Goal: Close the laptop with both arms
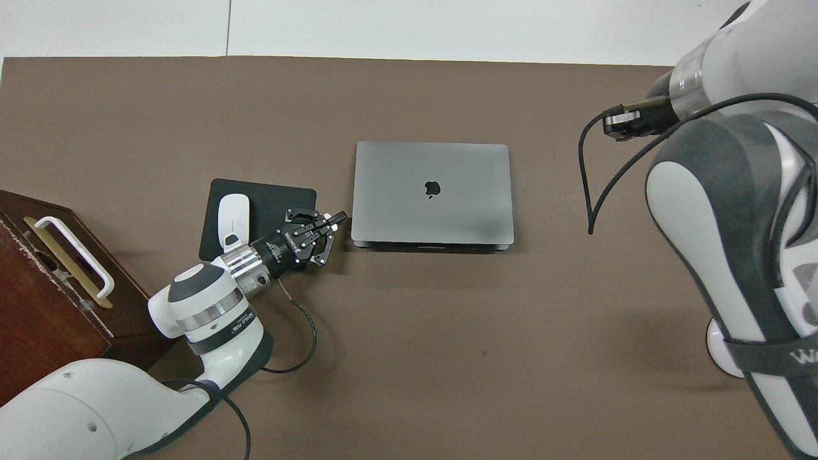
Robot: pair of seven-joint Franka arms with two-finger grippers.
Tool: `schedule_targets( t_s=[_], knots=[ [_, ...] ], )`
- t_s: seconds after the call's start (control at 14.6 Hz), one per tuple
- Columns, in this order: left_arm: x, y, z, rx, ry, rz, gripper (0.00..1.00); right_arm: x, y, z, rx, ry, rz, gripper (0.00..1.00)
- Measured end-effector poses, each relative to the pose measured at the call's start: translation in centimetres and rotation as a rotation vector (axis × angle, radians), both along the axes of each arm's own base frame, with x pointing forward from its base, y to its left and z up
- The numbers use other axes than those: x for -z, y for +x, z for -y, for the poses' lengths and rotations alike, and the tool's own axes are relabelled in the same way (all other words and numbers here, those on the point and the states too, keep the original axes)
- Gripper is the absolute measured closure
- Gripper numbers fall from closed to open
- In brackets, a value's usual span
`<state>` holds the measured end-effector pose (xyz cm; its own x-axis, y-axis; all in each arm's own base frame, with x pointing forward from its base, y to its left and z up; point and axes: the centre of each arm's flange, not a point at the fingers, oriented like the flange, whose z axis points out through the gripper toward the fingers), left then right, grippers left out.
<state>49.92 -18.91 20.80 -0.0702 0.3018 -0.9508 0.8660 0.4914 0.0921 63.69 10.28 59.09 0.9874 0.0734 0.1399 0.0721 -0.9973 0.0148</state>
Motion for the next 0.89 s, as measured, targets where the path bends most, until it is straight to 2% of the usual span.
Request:
schedule_targets(
  t_s=[0.55, 0.89],
  knots=[
    [-2.9, 0.8, 0.0, -0.021, -0.044, 0.000, 0.99, -4.1, -3.0, 4.6, 0.011, -0.016, -0.036, 0.99],
    [-6.6, 3.5, -0.5, -0.005, -0.031, 0.000, 0.99, -5.3, -4.0, 4.7, 0.006, -0.018, -0.038, 0.99]
  ],
)
